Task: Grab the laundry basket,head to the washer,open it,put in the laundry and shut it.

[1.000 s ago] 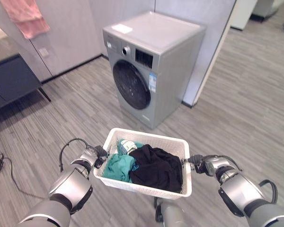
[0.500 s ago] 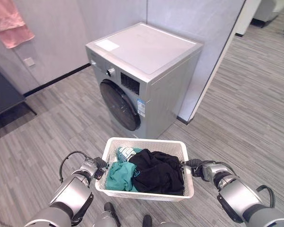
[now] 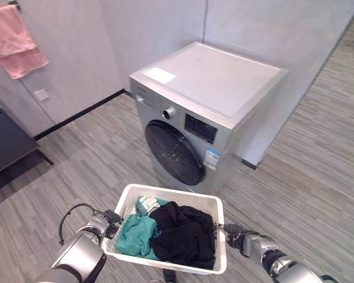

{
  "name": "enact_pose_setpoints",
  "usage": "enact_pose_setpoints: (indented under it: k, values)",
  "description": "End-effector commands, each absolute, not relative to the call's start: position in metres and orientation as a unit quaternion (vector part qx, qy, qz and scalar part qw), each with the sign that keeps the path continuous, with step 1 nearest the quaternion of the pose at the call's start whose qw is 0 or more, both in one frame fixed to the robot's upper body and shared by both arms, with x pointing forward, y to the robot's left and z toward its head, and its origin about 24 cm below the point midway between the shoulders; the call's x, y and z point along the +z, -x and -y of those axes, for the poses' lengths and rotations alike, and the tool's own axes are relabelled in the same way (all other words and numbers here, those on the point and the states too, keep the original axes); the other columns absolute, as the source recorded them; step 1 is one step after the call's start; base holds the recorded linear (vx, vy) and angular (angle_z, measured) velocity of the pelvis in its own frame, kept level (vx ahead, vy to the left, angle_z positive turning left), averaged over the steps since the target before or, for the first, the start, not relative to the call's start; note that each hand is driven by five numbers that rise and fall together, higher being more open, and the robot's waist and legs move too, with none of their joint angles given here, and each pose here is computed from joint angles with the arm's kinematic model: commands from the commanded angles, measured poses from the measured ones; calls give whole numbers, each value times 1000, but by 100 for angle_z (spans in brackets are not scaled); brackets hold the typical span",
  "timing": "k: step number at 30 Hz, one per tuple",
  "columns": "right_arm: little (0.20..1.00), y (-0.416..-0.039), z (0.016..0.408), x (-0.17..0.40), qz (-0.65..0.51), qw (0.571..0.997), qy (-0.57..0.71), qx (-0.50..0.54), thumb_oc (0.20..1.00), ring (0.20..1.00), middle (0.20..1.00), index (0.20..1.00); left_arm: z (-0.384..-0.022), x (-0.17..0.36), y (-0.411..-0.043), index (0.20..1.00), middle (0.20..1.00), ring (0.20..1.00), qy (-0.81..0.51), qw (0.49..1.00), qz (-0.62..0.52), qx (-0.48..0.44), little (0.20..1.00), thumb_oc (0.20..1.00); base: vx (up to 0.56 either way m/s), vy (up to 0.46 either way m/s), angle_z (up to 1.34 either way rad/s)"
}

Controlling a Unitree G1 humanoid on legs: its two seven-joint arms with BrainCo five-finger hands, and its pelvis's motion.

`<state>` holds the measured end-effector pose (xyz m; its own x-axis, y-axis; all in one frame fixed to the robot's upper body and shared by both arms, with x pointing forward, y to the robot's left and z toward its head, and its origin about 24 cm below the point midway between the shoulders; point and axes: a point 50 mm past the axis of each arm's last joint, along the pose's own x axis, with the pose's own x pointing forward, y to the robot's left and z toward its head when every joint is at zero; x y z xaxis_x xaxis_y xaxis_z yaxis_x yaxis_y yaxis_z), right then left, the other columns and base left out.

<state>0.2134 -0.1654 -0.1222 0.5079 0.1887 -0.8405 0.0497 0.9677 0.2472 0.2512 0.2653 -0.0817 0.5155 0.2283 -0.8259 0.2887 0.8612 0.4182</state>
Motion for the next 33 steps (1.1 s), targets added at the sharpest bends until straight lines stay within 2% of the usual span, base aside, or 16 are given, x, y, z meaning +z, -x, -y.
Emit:
enact_pose_setpoints:
  k: [1, 12, 16, 23, 27, 33]
  values:
    - [200, -270, 126, -83, -400, 889, -194, 108, 200, 200, 200, 200, -223, -71, -281, 200, 200, 200, -237, 863, -439, -77, 200, 200, 60, 158, 7]
    - [200, -281, 116, -74, -398, 894, -151, 139, 200, 200, 200, 200, -232, -56, -295, 200, 200, 200, -260, 863, -427, -70, 200, 200, 84, 41, 9]
    - [200, -300, 97, -51, -362, 902, -77, 220, 200, 200, 200, 200, -248, -55, -291, 200, 200, 200, -256, 865, -428, -54, 200, 200, 232, -150, -1]
    - [200, -290, 69, -44, -342, 881, -20, 326, 200, 200, 200, 200, -285, -61, -266, 200, 200, 200, -272, 838, -472, -37, 200, 200, 205, -214, 40]
    - [200, -283, 48, -34, -314, 871, -32, 377, 200, 200, 200, 200, -300, -58, -260, 200, 200, 200, -272, 836, -476, -22, 200, 200, 78, -186, 40]
    - [200, -268, 16, -13, -270, 841, -37, 467, 200, 200, 200, 200, -318, -58, -246, 200, 200, 200, -266, 833, -486, -6, 200, 200, 130, 49, 33]
